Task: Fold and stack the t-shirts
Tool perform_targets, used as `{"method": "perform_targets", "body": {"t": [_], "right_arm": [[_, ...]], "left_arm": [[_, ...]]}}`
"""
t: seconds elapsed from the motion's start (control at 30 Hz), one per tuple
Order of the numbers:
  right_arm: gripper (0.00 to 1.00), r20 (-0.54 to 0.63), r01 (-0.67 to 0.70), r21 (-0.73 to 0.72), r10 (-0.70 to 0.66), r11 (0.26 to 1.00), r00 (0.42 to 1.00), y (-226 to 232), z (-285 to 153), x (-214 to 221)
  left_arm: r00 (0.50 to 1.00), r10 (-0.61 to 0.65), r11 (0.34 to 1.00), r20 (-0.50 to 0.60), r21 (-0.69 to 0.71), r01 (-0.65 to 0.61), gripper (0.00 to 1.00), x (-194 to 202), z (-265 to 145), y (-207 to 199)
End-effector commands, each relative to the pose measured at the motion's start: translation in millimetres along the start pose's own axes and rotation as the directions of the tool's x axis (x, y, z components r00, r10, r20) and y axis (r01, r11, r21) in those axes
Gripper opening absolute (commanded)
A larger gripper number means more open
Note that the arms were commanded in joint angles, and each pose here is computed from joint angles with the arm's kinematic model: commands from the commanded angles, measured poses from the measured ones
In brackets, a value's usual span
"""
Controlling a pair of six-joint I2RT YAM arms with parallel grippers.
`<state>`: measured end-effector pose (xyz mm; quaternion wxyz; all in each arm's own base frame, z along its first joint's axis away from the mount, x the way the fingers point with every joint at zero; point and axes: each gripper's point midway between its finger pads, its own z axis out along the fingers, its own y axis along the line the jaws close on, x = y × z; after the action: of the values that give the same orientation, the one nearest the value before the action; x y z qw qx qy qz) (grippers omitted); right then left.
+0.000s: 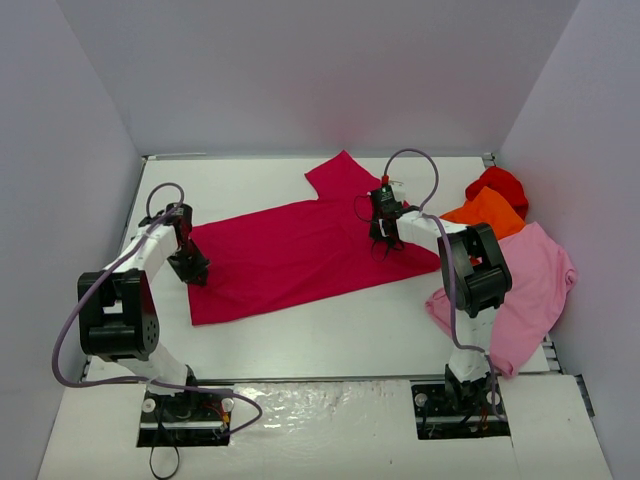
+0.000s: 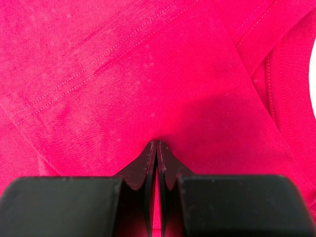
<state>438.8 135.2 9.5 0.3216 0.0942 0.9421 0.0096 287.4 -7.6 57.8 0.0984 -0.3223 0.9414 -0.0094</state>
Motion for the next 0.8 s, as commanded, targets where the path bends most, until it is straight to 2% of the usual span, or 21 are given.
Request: {"method": "perform_targets", "body": {"t": [0.0, 0.23, 0.67, 0.7, 0.73, 0.77], "right_arm": [[0.00, -0.193, 0.069, 0.102, -0.048, 0.992, 0.980, -37, 11, 61], [0.00, -0.192, 0.072, 0.102, -0.051, 0.992, 0.980, -37, 10, 61], [0.00, -0.199, 0.081, 0.110, -0.058, 0.991, 0.978, -39, 12, 64], [0.00, -0.200, 0.081, 0.110, -0.058, 0.991, 0.978, -39, 12, 64], [0.00, -0.201, 0.082, 0.110, -0.058, 0.990, 0.978, -39, 13, 65], [0.00, -0.202, 0.083, 0.110, -0.060, 0.990, 0.978, -39, 13, 65]], "left_arm": [[0.993, -0.002, 1.000, 0.121, 0.015, 0.000, 0.00, -32, -31, -10], [0.988, 0.010, 1.000, 0.155, -0.017, -0.008, 0.00, -49, -36, -12], [0.995, 0.042, 0.994, 0.093, -0.108, -0.031, 0.00, -51, -22, -5], [0.995, 0.046, 0.993, 0.092, -0.115, -0.035, 0.02, -50, -23, -3], [0.995, 0.049, 0.992, 0.092, -0.122, -0.038, 0.11, -50, -24, -1], [0.994, 0.050, 0.991, 0.094, -0.127, -0.038, 0.28, -50, -25, 0]]}}
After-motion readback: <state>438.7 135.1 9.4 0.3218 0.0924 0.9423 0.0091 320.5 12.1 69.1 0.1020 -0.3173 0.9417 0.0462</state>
